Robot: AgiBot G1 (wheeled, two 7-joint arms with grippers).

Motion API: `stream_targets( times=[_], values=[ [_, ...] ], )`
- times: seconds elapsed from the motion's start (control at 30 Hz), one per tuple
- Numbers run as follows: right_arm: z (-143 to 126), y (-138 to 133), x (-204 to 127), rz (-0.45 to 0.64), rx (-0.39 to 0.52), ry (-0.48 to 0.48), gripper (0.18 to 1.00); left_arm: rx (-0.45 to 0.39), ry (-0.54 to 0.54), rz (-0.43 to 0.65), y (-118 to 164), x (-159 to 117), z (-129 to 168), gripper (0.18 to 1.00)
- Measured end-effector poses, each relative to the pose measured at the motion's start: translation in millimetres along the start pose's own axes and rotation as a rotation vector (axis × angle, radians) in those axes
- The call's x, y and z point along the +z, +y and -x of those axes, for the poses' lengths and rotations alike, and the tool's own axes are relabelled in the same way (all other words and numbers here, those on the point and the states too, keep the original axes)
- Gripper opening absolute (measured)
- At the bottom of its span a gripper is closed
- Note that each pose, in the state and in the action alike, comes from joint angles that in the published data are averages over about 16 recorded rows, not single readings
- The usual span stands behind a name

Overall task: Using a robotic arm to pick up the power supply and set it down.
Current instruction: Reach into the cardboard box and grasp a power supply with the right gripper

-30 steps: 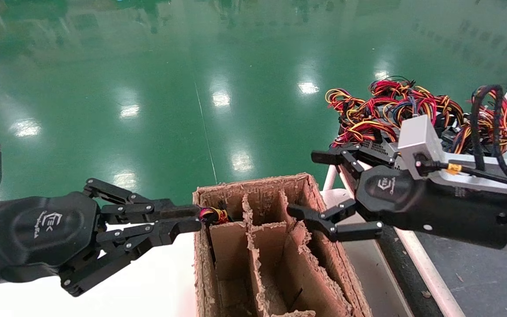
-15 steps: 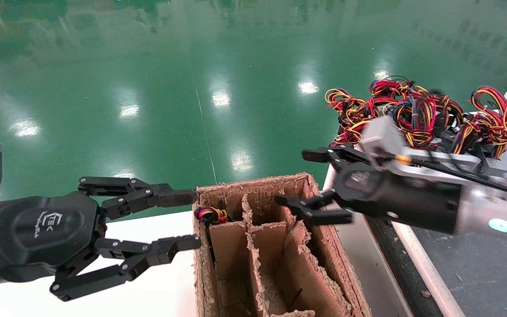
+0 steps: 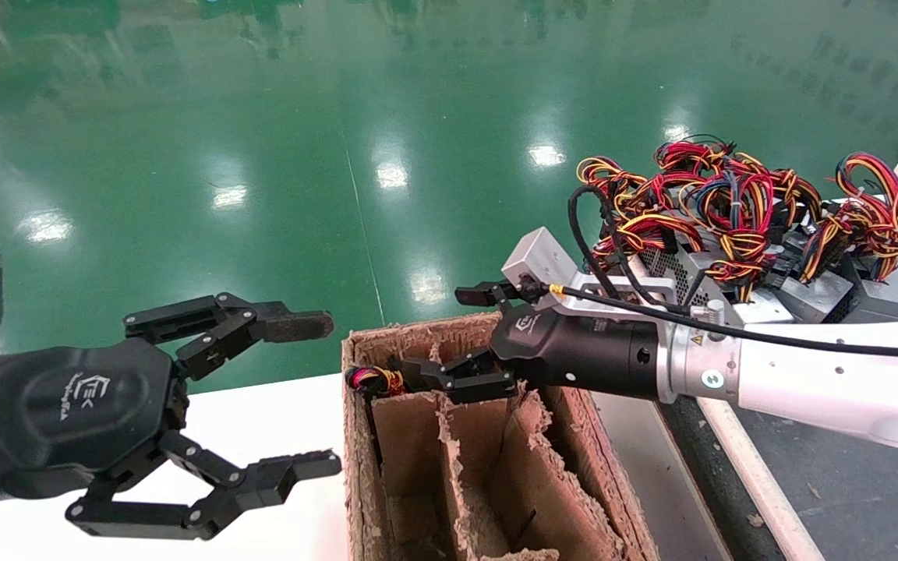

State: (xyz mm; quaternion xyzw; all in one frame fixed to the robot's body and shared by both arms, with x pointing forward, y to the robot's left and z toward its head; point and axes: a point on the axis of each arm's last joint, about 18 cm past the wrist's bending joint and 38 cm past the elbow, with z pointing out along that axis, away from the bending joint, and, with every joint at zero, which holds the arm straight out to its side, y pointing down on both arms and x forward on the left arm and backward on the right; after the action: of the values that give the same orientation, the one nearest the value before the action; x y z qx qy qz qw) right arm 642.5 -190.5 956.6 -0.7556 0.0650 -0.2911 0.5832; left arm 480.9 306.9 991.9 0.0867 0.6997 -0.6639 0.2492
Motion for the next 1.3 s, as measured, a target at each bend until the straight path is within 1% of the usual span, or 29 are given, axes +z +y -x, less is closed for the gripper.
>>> stream_targets(
  times=[0.17,0.37,0.57,0.87,1.07,1.3],
  values=[
    [0.9,1.9,15.8,0.01,0.012,-0.009,1.001,0.0,0.0,0.0,0.0,0.0,0.0,0.869],
    [4.2,6.3,37.8,0.017,0.035,-0.027,1.001,0.0,0.0,0.0,0.0,0.0,0.0,0.942],
    [9.8,10.4,59.2,0.024,0.051,-0.057,1.0,0.0,0.0,0.0,0.0,0.0,0.0,0.982],
    [16.9,18.6,77.2,0.036,0.052,-0.092,0.984,0.0,0.0,0.0,0.0,0.0,0.0,1.0],
    [17.8,23.5,83.8,0.039,0.044,-0.096,0.942,0.0,0.0,0.0,0.0,0.0,0.0,1.001],
    [15.9,26.3,88.8,0.034,0.032,-0.088,0.842,0.0,0.0,0.0,0.0,0.0,0.0,1.001]
  ],
)
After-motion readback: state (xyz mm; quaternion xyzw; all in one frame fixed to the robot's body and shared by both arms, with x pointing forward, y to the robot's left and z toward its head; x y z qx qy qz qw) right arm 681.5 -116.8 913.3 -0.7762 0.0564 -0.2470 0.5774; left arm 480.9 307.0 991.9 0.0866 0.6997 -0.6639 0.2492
